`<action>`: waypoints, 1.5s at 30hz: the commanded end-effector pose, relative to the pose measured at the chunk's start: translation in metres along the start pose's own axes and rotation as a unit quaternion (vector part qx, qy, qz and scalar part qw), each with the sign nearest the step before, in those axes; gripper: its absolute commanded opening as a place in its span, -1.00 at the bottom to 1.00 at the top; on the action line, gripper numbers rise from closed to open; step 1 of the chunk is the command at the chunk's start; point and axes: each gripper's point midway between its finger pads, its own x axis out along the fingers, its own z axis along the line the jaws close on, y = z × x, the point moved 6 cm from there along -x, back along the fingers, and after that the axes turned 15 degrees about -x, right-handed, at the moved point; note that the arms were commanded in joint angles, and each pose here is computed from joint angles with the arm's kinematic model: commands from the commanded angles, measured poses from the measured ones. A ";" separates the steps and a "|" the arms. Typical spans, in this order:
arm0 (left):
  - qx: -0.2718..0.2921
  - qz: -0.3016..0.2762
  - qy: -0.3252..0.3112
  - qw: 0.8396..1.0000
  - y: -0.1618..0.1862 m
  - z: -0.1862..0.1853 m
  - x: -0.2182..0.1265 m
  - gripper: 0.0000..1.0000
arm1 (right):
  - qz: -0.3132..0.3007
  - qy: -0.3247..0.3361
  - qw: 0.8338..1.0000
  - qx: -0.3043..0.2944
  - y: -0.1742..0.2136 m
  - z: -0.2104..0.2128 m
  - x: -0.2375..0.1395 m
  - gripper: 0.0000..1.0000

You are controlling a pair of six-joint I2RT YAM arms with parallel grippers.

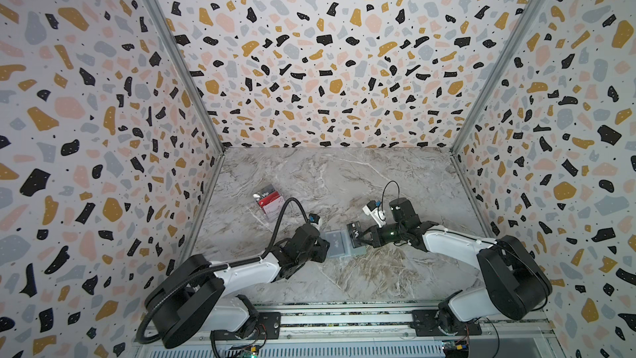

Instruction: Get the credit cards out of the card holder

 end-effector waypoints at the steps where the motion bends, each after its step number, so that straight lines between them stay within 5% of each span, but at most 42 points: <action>1: 0.019 -0.017 0.020 0.999 -0.015 -0.010 -0.016 0.15 | -0.018 -0.019 0.998 -0.062 -0.019 0.016 -0.013 -1.00; 9: 0.045 0.004 0.186 0.982 -0.032 -0.048 -0.062 0.39 | -0.055 -0.109 0.984 -0.130 -0.036 0.049 -0.029 -1.00; 19: 0.104 0.007 0.336 0.936 -0.043 -0.087 -0.112 0.31 | -0.069 -0.228 0.955 -0.178 -0.040 0.078 -0.035 -1.00; 28: 0.115 0.026 0.340 0.933 -0.041 -0.089 -0.112 0.23 | -0.063 -0.274 0.936 -0.212 -0.039 0.096 -0.030 -1.00; 32: 0.111 0.029 0.362 0.925 -0.042 -0.094 -0.115 0.12 | -0.057 -0.279 0.935 -0.213 -0.039 0.096 -0.023 -1.00; 39: 0.112 0.050 0.388 0.914 -0.037 -0.097 -0.116 -0.46 | -0.053 -0.279 0.934 -0.216 -0.040 0.095 -0.015 -1.00; 45: 0.105 0.053 0.387 0.914 -0.035 -0.096 -0.114 -0.65 | -0.057 -0.272 0.935 -0.220 -0.042 0.095 -0.017 -1.00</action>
